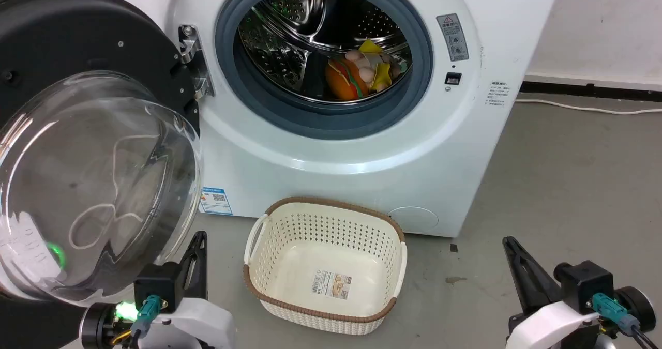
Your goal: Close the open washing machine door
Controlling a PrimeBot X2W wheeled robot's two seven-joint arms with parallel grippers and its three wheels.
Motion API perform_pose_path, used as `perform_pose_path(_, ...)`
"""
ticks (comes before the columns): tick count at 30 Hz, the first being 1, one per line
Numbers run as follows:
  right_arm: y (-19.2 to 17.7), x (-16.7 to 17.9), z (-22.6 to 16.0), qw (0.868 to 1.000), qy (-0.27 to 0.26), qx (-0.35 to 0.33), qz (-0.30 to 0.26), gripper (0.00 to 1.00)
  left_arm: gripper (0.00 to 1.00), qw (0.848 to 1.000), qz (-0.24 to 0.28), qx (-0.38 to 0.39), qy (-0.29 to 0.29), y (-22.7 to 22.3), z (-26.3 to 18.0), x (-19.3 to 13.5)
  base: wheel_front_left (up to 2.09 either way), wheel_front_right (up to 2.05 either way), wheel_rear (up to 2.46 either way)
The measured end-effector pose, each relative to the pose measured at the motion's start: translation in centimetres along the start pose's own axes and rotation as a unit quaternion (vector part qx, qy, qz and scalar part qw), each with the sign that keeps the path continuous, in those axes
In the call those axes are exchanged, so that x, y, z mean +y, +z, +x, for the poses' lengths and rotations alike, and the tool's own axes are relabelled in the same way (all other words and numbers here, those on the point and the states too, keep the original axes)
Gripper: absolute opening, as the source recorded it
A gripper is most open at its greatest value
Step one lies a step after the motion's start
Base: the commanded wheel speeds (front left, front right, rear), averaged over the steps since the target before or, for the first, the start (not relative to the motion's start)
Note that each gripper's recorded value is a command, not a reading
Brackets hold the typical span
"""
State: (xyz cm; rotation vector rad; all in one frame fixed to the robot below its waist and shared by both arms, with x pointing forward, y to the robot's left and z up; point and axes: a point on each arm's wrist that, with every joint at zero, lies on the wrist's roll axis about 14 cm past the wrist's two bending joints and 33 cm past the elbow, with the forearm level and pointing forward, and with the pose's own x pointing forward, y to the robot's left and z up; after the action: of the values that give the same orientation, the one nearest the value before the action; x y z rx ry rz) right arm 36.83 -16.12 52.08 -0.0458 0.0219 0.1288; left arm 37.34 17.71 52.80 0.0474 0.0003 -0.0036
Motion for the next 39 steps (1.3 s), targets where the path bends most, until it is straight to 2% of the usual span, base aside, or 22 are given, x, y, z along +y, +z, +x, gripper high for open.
perform_pose_path(20,0.0,-0.01,0.0,1.0,0.0,0.0,0.0,0.0,0.0,1.0,0.0,0.0,0.0,0.0,0.0,-0.01,0.0,0.0,0.0)
perform_pose_path(21,-0.01,0.0,0.0,1.0,0.0,0.0,0.0,1.0,1.0,1.0,0.0,0.0,0.0,-0.01,0.0,-0.01,0.0,0.0,0.0)
perform_pose_path(39,0.24,0.02,0.18,1.0,0.001,-0.011,0.006,1.0,1.0,1.0,0.0,-0.01,0.0,0.2,-0.3,-0.03,0.0,0.0,0.0)
